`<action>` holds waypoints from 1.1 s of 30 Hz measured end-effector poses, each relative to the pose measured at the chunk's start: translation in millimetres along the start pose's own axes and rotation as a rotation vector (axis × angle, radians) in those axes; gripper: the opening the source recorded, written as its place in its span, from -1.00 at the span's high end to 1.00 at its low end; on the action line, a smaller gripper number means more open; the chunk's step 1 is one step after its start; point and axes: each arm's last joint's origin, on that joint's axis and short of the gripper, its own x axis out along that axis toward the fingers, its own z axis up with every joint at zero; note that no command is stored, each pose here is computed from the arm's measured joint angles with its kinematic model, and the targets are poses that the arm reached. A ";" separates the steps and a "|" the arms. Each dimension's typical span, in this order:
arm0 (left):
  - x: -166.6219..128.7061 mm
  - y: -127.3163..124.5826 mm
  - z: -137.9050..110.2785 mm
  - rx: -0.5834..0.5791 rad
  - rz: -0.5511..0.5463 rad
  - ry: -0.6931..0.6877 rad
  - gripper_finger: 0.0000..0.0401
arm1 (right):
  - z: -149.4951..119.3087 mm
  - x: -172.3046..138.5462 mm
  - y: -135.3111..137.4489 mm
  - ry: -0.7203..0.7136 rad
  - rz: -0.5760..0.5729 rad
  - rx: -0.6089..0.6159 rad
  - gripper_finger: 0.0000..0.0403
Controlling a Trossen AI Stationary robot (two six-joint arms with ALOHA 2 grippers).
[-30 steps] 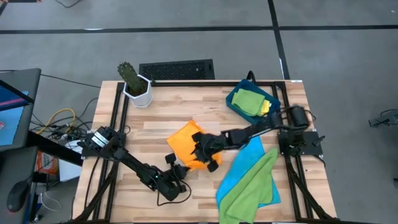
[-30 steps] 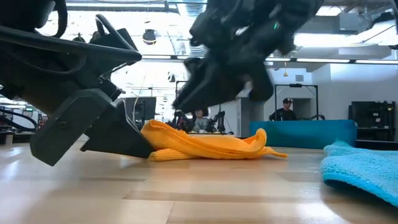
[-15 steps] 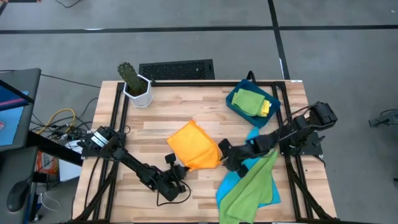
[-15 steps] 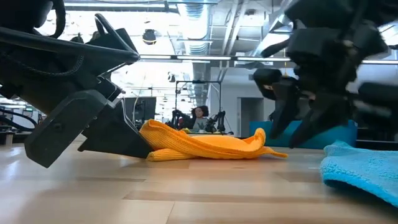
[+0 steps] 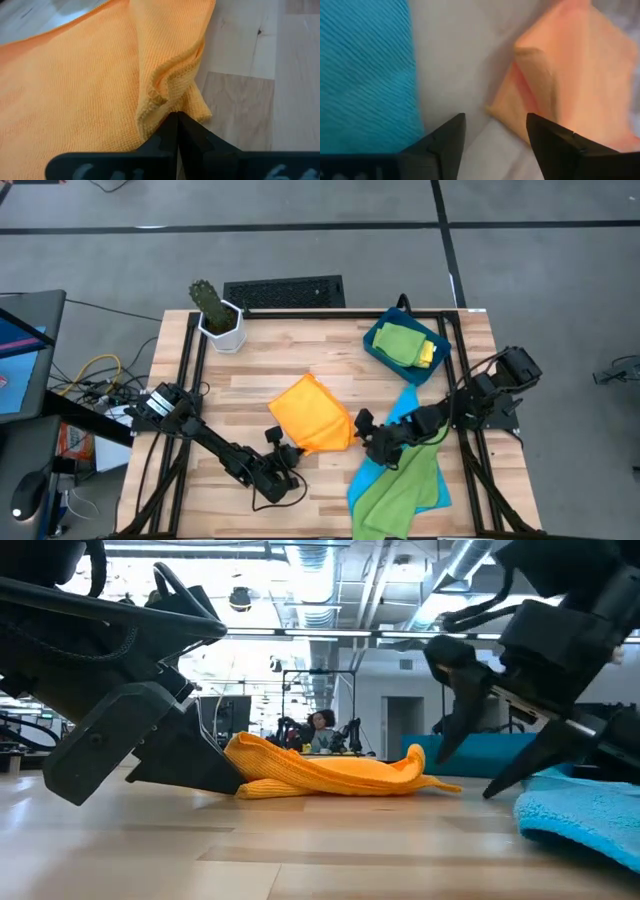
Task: Fold microfiber towels
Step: Fold the orange microfiber cloth
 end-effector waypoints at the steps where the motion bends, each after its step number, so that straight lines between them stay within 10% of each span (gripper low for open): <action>1: 0.0 0.0 0.0 0.000 0.000 0.000 1.00 | 0.3 -0.1 0.1 0.012 -0.027 -0.009 -0.18; 23: 0.0 0.0 0.0 -0.003 0.000 0.000 1.00 | 9.1 21.8 -2.6 0.020 -0.193 -0.022 -0.07; 33: 0.0 0.0 -0.1 -0.005 0.000 0.000 1.00 | 8.1 18.3 -3.9 0.016 -0.186 -0.012 0.51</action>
